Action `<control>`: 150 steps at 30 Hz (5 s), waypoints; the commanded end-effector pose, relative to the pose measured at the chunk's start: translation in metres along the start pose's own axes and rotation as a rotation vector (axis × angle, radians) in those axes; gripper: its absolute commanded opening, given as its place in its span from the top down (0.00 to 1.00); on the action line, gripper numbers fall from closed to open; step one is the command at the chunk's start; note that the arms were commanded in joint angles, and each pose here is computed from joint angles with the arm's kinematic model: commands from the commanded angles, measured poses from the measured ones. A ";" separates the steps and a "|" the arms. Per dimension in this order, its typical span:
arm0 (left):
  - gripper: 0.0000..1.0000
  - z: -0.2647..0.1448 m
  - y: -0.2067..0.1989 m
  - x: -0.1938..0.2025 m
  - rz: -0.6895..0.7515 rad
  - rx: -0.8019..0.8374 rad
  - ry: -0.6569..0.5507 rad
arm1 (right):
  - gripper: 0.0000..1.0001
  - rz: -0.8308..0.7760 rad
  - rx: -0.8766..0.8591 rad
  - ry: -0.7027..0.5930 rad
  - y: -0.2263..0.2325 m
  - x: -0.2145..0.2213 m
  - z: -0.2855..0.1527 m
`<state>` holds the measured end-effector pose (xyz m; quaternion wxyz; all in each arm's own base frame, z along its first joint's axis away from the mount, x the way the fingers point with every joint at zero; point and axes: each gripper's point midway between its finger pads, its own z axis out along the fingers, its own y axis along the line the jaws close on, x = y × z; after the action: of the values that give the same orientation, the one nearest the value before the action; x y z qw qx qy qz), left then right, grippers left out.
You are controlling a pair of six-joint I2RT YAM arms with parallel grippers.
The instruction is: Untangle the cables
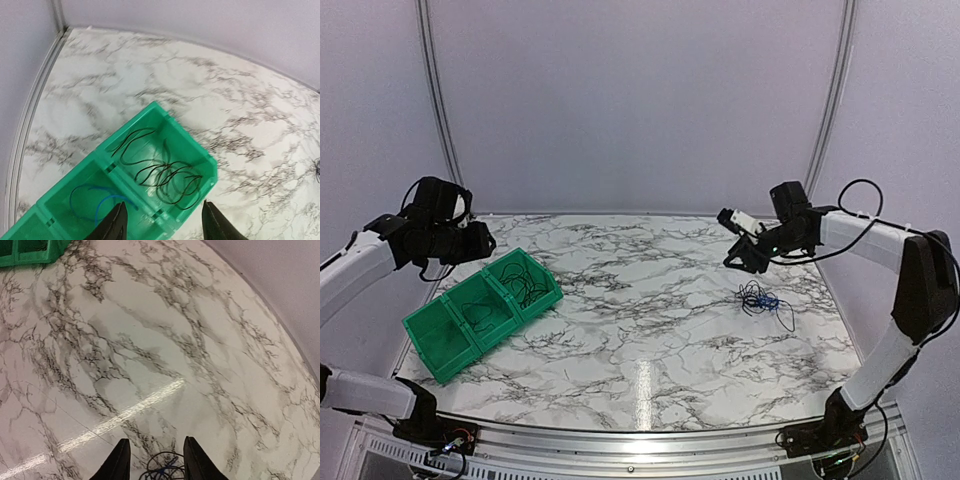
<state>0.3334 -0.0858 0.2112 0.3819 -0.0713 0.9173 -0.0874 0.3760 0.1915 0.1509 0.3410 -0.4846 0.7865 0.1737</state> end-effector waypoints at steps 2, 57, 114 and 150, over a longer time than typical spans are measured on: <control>0.14 -0.029 -0.112 -0.033 0.223 0.347 -0.250 | 0.63 0.180 0.191 0.013 -0.063 0.007 -0.029; 0.28 -0.029 -0.291 0.042 0.523 0.822 -0.349 | 1.00 -0.018 0.007 0.005 0.066 0.011 -0.122; 0.40 0.055 -0.468 0.156 0.303 0.969 -0.363 | 1.00 -0.244 -0.062 -0.783 0.044 -0.261 -0.312; 0.23 -0.040 -0.366 0.081 0.541 0.857 -0.517 | 1.00 0.000 -0.617 -0.600 0.115 -0.191 -0.133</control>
<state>0.2552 -0.4489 0.2637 0.6017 0.3038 0.6569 -0.3378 0.2969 0.2763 0.3694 0.4128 -0.4782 0.5871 0.5062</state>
